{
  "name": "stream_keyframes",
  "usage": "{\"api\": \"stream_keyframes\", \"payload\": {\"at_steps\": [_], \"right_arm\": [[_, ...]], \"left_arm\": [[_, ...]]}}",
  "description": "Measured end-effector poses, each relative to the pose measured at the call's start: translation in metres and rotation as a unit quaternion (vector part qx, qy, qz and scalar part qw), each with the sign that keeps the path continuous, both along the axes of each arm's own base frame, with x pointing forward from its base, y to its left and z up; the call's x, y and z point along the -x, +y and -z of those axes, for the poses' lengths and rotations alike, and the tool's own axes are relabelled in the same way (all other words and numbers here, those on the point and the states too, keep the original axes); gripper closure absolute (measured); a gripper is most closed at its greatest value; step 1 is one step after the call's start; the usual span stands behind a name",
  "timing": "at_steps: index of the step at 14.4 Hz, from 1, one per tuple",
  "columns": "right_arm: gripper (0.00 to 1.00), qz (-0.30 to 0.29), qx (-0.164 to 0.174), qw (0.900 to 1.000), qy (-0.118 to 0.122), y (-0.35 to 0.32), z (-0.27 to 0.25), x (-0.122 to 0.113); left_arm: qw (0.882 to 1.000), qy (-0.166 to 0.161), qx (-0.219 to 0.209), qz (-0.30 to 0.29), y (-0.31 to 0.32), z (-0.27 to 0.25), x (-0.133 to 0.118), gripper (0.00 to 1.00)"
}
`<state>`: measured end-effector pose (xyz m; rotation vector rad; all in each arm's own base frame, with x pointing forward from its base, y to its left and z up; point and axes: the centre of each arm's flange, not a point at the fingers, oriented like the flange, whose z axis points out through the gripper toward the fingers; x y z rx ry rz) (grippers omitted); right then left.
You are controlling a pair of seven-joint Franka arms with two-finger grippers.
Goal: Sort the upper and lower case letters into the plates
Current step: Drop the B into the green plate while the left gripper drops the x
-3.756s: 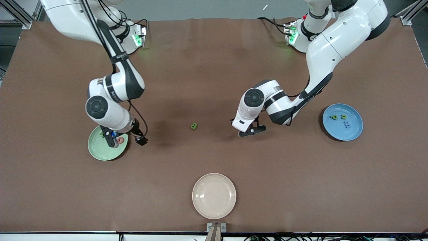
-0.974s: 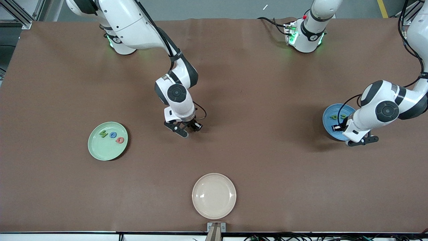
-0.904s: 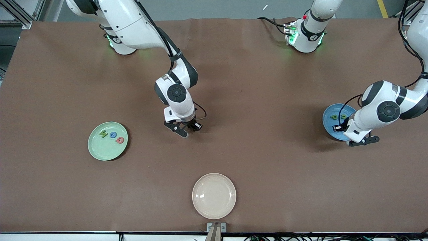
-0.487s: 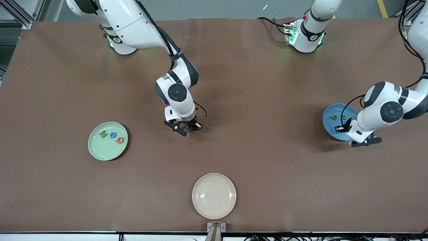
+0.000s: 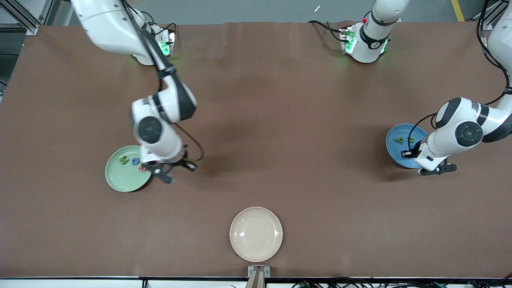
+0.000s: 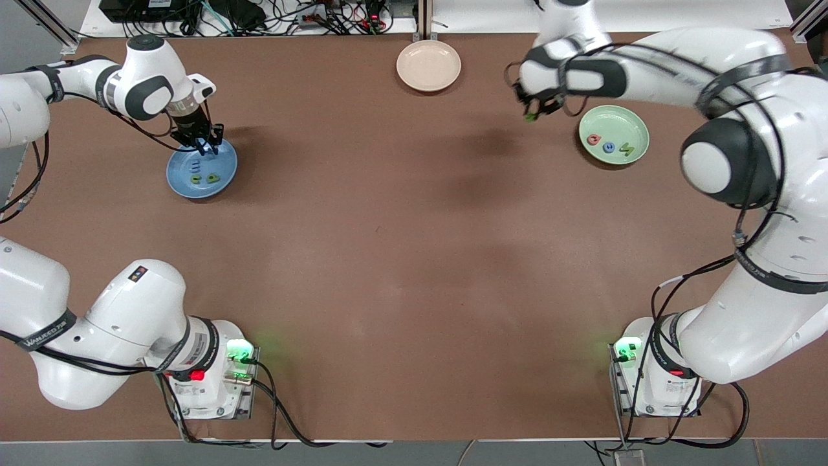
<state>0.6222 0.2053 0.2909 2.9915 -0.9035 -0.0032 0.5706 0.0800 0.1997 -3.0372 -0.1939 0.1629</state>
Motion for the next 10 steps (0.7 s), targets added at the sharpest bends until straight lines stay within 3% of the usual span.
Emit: {"api": "stream_keyframes", "payload": {"at_steps": [2, 6, 10], "right_arm": [[0.72, -0.001, 0.000, 1.000, 0.004, -0.067, -0.004, -0.016], [0.72, -0.008, -0.001, 1.000, 0.015, -0.188, 0.010, -0.026], [0.72, 0.009, -0.003, 1.000, 0.023, -0.232, 0.032, -0.024]], "left_arm": [[1.000, 0.000, 0.002, 0.019, 0.005, -0.002, -0.001, 0.40], [1.000, -0.006, 0.006, 0.017, 0.012, -0.009, -0.006, 0.01], [1.000, 0.002, 0.003, 0.014, 0.008, -0.024, -0.012, 0.00]]}}
